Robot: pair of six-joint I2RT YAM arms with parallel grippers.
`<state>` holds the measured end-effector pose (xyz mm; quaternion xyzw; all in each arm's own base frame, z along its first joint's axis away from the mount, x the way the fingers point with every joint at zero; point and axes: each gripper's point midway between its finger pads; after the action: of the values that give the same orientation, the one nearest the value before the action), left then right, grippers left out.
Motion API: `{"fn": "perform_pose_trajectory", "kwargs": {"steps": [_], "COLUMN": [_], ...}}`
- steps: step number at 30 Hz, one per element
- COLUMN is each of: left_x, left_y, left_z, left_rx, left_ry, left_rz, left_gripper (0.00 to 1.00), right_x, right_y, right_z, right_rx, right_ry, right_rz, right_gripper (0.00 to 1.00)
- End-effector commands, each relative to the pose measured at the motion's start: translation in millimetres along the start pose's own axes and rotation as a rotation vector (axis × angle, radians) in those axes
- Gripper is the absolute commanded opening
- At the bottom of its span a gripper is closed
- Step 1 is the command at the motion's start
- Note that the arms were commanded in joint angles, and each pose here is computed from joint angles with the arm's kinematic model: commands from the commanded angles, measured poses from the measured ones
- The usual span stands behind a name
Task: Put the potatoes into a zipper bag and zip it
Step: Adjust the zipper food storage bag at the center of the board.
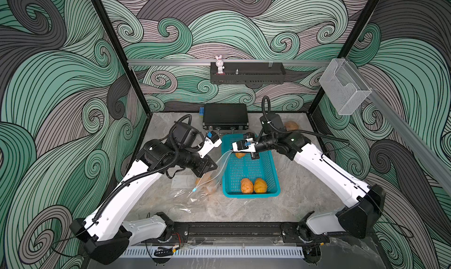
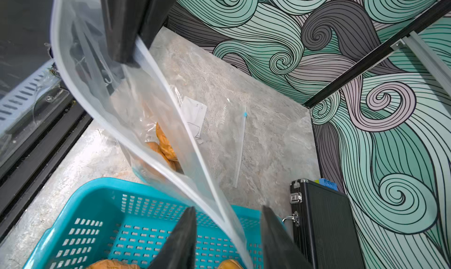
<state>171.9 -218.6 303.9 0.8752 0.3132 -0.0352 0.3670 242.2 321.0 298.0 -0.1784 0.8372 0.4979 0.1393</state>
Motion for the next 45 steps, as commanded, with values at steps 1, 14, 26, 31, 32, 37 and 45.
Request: {"fn": "perform_pose_trajectory", "kwargs": {"steps": [1, 14, 26, 31, 32, 37, 45], "left_x": [0.2, 30.6, -1.5, -0.5, 0.9, 30.8, 34.3], "left_y": [-2.0, 6.1, -40.0, -38.6, -38.5, -36.0, -31.6], "left_z": [-0.9, -102.2, -38.5, -22.6, -20.8, -18.5, -20.7], "left_rx": [0.021, -0.331, -0.28, -0.251, -0.249, -0.24, -0.237], "left_ry": [0.007, 0.442, 0.137, 0.1, 0.103, 0.257, 0.279], "left_rz": [-0.005, -0.039, 0.013, 0.008, 0.008, -0.024, -0.026], "left_gripper": [0.02, 0.83, 0.81, 0.77, 0.75, 0.46, 0.17], "right_x": [-4.4, -85.4, -102.7, -101.4, -100.9, -99.1, -94.5], "right_y": [8.5, -38.0, -55.2, -56.2, -56.6, -58.1, -59.7], "right_z": [-0.4, -2.6, -2.0, -2.8, -3.0, -4.1, -4.7], "right_rx": [-0.038, 0.013, 0.039, 0.046, 0.047, 0.056, 0.066], "right_ry": [0.002, -0.188, -0.241, -0.243, -0.243, -0.247, -0.239], "right_rz": [0.026, 0.442, 0.584, 0.585, 0.585, 0.585, 0.583], "right_gripper": [0.0, 0.0, 0.0, 0.0, 0.0, 0.0, 0.0]}}
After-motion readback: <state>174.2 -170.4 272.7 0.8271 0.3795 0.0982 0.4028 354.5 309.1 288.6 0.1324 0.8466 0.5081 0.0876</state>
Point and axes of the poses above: each gripper's point midway between its finger pads, its own z axis out along the fingers, its own x axis along the line the jaws close on, y = z × x, and after that the axes turned 4 degrees about z, right-handed
